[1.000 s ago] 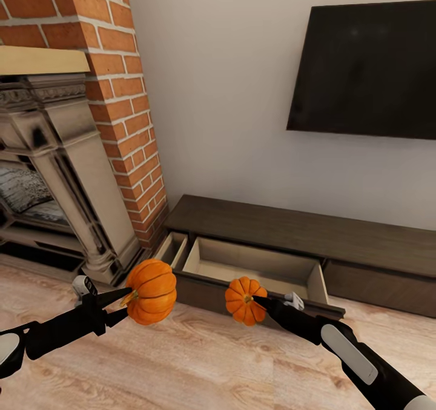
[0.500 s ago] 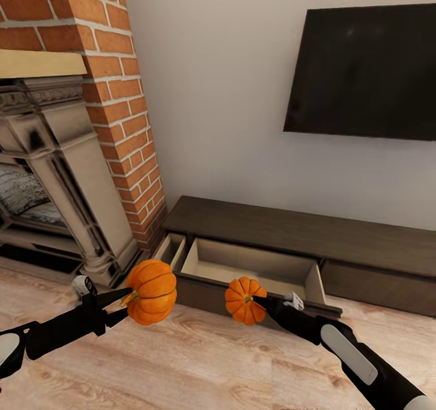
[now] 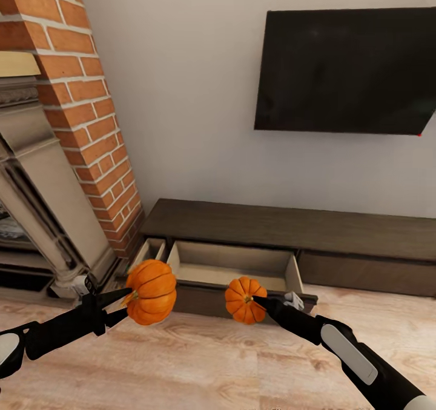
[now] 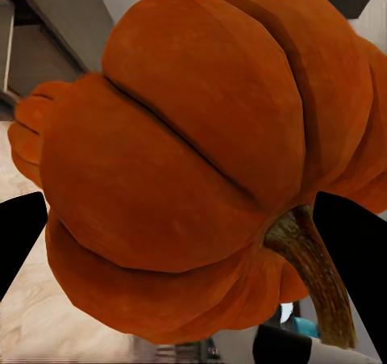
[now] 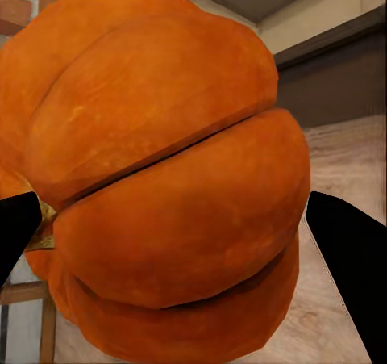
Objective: Place each of the two pumpkins and all three candles from the living room inside a cabinet in the living room (use any cabinet), then make sure every cabinet is closed, and position the cauldron so it is next to a table in the living room.
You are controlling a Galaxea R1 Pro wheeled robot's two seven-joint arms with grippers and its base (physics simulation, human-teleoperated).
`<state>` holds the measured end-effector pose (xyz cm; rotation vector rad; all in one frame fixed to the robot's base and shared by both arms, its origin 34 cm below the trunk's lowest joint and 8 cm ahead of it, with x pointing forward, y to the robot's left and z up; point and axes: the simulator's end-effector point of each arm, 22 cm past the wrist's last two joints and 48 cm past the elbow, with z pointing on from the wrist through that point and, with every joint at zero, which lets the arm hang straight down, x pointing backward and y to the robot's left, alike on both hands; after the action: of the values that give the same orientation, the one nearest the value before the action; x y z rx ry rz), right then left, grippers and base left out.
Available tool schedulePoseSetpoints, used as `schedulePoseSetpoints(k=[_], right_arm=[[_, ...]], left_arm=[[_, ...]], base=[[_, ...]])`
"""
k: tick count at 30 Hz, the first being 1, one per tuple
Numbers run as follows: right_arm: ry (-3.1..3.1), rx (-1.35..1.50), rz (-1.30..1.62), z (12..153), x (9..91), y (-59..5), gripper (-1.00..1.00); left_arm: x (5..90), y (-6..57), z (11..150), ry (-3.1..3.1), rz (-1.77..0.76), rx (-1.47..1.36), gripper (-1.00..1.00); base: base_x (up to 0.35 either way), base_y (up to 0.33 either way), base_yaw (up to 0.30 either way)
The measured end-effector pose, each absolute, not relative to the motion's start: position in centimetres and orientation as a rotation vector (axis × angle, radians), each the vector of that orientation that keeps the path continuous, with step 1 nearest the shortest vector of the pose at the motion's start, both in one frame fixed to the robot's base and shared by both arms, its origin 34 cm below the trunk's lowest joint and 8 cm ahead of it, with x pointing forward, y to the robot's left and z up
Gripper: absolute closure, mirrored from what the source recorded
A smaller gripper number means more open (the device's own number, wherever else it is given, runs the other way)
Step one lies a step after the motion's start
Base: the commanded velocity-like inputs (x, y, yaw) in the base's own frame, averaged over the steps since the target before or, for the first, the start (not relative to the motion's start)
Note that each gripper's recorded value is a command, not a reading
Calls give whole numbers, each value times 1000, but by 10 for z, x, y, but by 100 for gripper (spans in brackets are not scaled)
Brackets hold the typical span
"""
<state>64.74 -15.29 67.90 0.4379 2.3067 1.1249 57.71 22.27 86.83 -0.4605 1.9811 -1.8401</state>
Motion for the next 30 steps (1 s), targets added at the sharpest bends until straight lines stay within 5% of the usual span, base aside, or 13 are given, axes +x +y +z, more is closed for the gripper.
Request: schedulePoseSetpoints(k=[8,19,30], right_arm=[[2308,437,1125,679,647,-153,100],[2306,435,1131,680,647,-151,100],[2461,415,841,644,639,-182,100]], left_arm=[[577,223,868,1984,-1835,-458,100],[576,221,864,1999,-1828,-459,100],[583,255,788,2286,-1459,-579,100]], base=[[117,0,-240],[2,0,-19],[0,0,0]])
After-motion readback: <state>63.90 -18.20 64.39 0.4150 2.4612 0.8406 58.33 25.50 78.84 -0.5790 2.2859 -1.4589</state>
